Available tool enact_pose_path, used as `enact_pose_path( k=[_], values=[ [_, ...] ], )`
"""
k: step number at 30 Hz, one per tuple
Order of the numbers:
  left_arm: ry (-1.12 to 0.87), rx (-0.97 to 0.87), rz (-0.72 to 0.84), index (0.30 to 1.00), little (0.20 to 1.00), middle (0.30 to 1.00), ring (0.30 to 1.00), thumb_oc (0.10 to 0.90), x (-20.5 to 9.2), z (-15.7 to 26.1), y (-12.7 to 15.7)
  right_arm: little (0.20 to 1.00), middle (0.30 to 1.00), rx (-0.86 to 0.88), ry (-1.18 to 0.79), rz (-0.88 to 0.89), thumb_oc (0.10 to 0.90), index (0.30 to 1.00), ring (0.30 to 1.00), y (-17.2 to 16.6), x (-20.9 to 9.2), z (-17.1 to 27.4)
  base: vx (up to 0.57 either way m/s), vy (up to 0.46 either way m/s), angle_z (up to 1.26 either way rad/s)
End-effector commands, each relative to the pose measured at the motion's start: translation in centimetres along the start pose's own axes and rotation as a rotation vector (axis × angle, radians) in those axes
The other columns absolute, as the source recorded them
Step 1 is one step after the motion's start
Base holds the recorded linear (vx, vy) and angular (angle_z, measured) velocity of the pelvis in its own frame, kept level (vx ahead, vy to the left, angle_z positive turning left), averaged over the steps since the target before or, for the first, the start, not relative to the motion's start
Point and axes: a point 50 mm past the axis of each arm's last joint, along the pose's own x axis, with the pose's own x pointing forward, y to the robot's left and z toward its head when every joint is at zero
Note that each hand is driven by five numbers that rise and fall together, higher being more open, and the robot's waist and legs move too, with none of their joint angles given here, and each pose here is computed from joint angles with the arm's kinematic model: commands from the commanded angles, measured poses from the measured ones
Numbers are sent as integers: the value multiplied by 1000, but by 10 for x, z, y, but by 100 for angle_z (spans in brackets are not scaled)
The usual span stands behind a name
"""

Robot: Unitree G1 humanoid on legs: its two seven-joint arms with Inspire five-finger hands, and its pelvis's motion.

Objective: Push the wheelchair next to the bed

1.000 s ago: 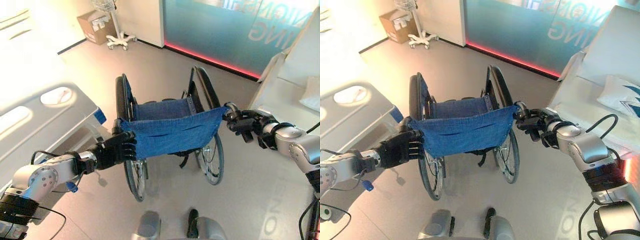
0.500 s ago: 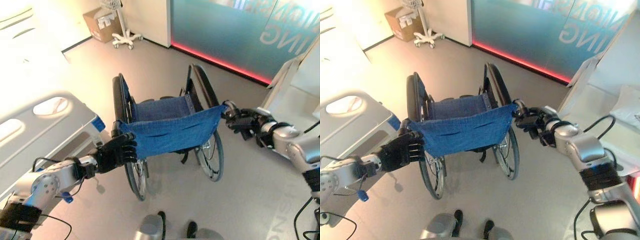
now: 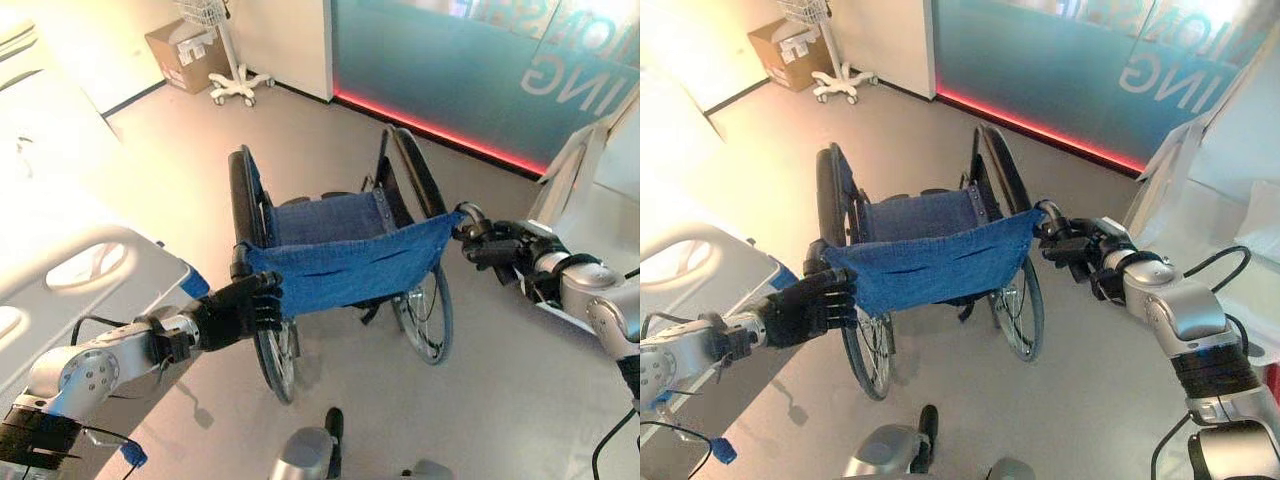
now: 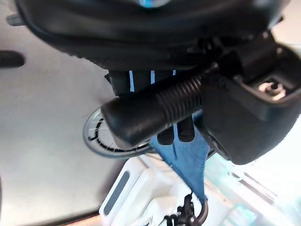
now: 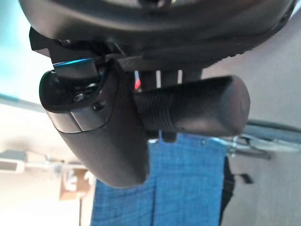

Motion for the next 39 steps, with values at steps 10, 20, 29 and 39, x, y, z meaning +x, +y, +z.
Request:
enact_pose_path(
  k=[10,20,29,39],
  values=[
    [-535,118,-54,300,300,300,300,400,-32,104,-14,300,300,-105,-216,149,400,300,300,11,-11,55,202,-175,-15],
    [-552,102,-47,300,300,300,300,400,-35,107,-11,300,300,-118,-233,174,400,300,300,5,-17,68,310,-364,38],
    [-515,85,-24,300,300,300,300,400,-30,88,-9,300,300,-153,-234,210,400,300,300,24,-14,68,325,-164,7],
    [-508,75,-30,300,300,300,300,400,-28,75,-5,300,300,-155,-208,237,400,300,300,40,-5,42,444,-1,-13]
  ],
)
